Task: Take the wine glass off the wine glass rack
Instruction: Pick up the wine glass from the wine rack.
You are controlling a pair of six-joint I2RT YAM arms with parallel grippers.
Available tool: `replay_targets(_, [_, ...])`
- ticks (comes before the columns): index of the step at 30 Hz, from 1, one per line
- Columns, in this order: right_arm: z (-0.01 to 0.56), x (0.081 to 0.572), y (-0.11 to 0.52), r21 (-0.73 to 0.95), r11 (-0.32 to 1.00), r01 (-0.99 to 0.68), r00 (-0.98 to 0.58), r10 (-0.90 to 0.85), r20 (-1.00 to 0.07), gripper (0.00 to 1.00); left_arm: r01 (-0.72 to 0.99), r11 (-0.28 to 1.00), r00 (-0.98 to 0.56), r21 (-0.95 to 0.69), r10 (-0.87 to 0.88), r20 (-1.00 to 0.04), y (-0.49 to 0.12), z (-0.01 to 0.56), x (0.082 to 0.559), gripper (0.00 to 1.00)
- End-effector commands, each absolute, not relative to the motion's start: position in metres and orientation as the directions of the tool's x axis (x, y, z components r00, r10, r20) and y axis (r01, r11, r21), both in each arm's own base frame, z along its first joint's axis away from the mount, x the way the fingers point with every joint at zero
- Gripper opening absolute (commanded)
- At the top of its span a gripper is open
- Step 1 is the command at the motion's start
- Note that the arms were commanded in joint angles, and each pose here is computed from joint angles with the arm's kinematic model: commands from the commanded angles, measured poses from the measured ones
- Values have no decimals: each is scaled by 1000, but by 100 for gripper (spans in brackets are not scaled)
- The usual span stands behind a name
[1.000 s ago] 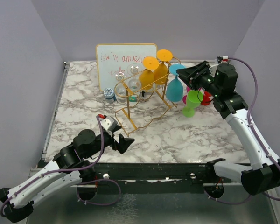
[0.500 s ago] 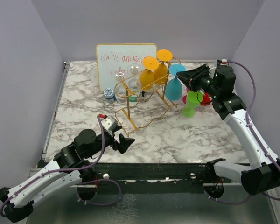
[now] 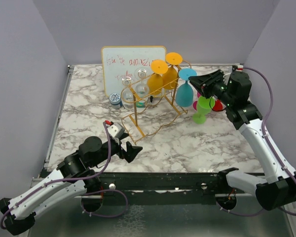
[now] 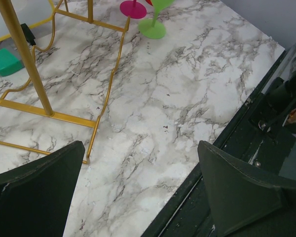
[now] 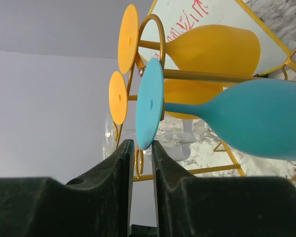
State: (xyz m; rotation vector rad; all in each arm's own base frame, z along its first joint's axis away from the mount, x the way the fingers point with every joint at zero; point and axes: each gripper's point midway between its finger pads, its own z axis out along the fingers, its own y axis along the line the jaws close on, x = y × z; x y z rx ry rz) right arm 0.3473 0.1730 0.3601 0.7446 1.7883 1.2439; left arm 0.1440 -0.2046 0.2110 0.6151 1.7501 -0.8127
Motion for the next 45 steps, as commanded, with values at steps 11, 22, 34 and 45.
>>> replay_targets(11, [362,358,163,944,329,33,-431,857,-284,22,731,642,-317,-232,18,-948,-206,205,146,99])
replay_targets(22, [361,359,161,957,288,43,-412,878,-245,21,732,640,-319,-233,21,-947,-206,204,146,99])
replay_targets(34, [363,359,161,961,275,35,-410,881,-237,8,730,641,-323,-235,21,-946,-207,204,146,99])
replay_targets(45, [375,343,154,965,260,26,-386,893,-231,1,734,638,-324,-235,24,-946,-207,203,146,99])
